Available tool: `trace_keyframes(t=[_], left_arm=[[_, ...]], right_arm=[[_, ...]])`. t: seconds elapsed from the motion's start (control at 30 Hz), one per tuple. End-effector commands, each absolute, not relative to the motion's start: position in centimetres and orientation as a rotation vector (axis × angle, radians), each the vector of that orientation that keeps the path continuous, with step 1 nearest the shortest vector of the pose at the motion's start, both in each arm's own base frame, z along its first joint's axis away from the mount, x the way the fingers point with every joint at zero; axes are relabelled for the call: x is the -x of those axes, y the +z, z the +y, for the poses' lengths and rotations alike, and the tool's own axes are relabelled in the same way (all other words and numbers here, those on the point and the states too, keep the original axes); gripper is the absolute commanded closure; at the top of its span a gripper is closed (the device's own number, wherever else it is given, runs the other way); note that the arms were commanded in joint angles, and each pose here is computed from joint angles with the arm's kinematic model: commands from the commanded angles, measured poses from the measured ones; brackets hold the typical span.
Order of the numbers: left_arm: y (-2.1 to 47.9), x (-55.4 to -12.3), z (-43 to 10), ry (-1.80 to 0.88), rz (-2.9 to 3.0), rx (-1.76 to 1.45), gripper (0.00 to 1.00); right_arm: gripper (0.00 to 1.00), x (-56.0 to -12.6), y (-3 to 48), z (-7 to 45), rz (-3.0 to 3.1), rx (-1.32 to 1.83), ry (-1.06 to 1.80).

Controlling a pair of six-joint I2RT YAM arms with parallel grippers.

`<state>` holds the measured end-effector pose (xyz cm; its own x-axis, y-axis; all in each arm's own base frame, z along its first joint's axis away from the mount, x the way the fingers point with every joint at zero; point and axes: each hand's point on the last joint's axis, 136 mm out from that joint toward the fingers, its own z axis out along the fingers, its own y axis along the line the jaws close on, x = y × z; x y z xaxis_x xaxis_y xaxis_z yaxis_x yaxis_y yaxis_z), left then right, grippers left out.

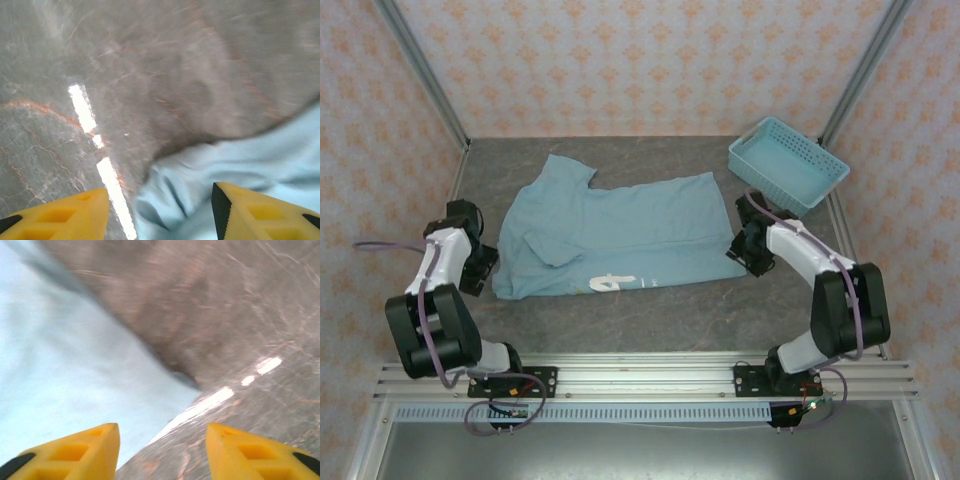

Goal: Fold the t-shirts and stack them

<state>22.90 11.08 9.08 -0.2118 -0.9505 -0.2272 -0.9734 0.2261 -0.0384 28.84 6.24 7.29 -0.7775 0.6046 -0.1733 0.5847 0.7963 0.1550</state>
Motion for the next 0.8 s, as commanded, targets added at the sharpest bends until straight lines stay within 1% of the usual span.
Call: trace_keyframes(t=[0.0, 0.07, 0.13, 0.2, 0.33, 0.5, 0.63, 0.7, 0.77], left_arm=[[12.2, -25.3, 8.6, 0.057, 2.275, 1.676, 0.39], [11.4, -26.8, 4.9, -0.123, 2.316, 1.661, 0.39], [9.7, -27.8, 0.8, -0.312, 2.352, 1.703, 0.38], [8.7, -28.4, -1.9, -0.405, 2.347, 1.738, 0.38], [6.8, -29.2, -5.0, -0.441, 2.346, 1.798, 0.38], [4.9, -28.9, -5.3, -0.355, 2.348, 1.87, 0.4], [4.7, -30.1, -4.7, -0.323, 2.309, 1.857, 0.49], [4.4, -30.5, -4.7, -0.308, 2.322, 1.856, 0.57], [4.2, -30.8, -4.6, -0.285, 2.328, 1.841, 0.68]], right_arm=[[0.45, -30.8, 10.9, 9.7, 2.714, -0.695, 0.302], [0.41, -31.6, 11.5, 12.4, 2.7, -0.615, 0.451], [0.41, -32.2, 11.5, 14.3, 2.708, -0.596, 0.566], [0.41, -32.8, 11.5, 15.2, 2.706, -0.582, 0.61], [0.4, -33.6, 11.7, 16.2, 2.718, -0.556, 0.646], [0.4, -33.6, 11.4, 16.0, 2.726, -0.556, 0.623], [0.4, -33.1, 11.3, 15.8, 2.723, -0.567, 0.622], [0.4, -32.8, 11.1, 15.7, 2.728, -0.572, 0.619], [0.41, -32.7, 11.0, 15.6, 2.728, -0.574, 0.622]])
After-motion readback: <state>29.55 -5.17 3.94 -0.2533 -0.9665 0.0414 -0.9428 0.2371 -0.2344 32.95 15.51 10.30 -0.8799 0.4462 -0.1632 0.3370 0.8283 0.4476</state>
